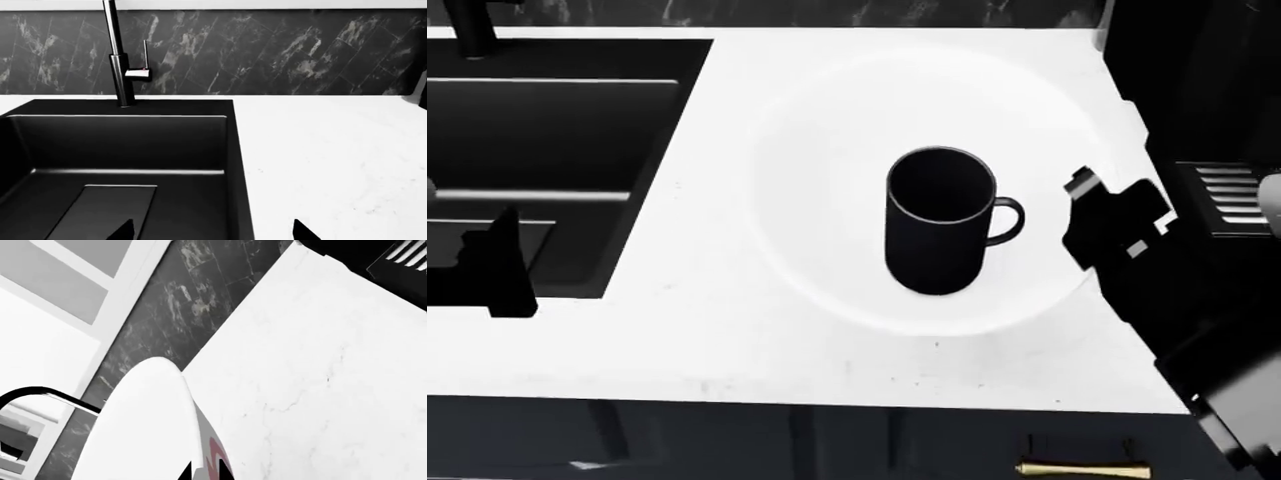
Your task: Place the cup inside the bowl on the dining table and move the bowl to any counter.
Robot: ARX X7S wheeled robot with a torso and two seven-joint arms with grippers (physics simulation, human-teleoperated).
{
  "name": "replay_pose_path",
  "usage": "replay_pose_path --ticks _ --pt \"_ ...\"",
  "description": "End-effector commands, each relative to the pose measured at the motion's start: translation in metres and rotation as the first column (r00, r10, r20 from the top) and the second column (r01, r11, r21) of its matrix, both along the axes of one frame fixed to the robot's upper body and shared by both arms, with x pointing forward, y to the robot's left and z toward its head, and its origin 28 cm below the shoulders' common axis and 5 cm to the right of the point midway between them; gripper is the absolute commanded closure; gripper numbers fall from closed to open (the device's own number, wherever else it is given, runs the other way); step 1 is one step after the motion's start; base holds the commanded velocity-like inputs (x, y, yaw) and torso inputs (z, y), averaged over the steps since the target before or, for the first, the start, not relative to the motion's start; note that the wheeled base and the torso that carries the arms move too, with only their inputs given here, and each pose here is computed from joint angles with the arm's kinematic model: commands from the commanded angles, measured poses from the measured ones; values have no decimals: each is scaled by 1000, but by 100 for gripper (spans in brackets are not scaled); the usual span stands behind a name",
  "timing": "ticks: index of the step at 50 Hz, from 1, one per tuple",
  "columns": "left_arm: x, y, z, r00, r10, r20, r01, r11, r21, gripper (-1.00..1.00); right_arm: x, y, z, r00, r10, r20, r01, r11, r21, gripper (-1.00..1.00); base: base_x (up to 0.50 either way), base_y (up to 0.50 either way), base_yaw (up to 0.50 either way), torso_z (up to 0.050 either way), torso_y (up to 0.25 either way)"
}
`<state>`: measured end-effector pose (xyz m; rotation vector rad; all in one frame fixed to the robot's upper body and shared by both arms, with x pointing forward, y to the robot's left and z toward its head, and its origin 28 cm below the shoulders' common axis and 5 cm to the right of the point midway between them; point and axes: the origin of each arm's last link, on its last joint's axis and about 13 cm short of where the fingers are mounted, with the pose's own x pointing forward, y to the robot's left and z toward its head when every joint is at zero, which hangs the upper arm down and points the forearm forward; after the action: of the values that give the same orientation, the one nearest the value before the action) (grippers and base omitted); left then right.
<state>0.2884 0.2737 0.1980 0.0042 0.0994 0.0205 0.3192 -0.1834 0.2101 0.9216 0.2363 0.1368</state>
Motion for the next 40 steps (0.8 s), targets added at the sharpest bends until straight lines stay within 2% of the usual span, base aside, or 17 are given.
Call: replay_pose_path --ticks 1,19,30,36,40 --pt "-1 1 -2 1000 3 -2 -3 1000 -3 -100 0 0 0 1000 5 25 -5 1000 26 100 500 0 0 0 0" --pt "-1 3 -3 1000 0 -5 0 1000 -5 -100 -2 4 -12 1000 16 -15 -15 1000 24 100 437 0 0 0 2" --pt "-3 0 -5 1000 0 -5 0 1000 -4 -100 -4 7 -25 998 26 -49 -24 999 26 100 16 0 0 1 1" --pt "-5 7 -5 1000 -1 -4 1 1000 -5 -100 -8 8 -33 997 28 -67 -26 999 28 100 0 0 0 0 0" --pt "-4 2 -6 1000 -3 -6 3 1000 -5 -100 -9 8 -37 997 28 -77 -26 999 29 100 0 0 0 0 0"
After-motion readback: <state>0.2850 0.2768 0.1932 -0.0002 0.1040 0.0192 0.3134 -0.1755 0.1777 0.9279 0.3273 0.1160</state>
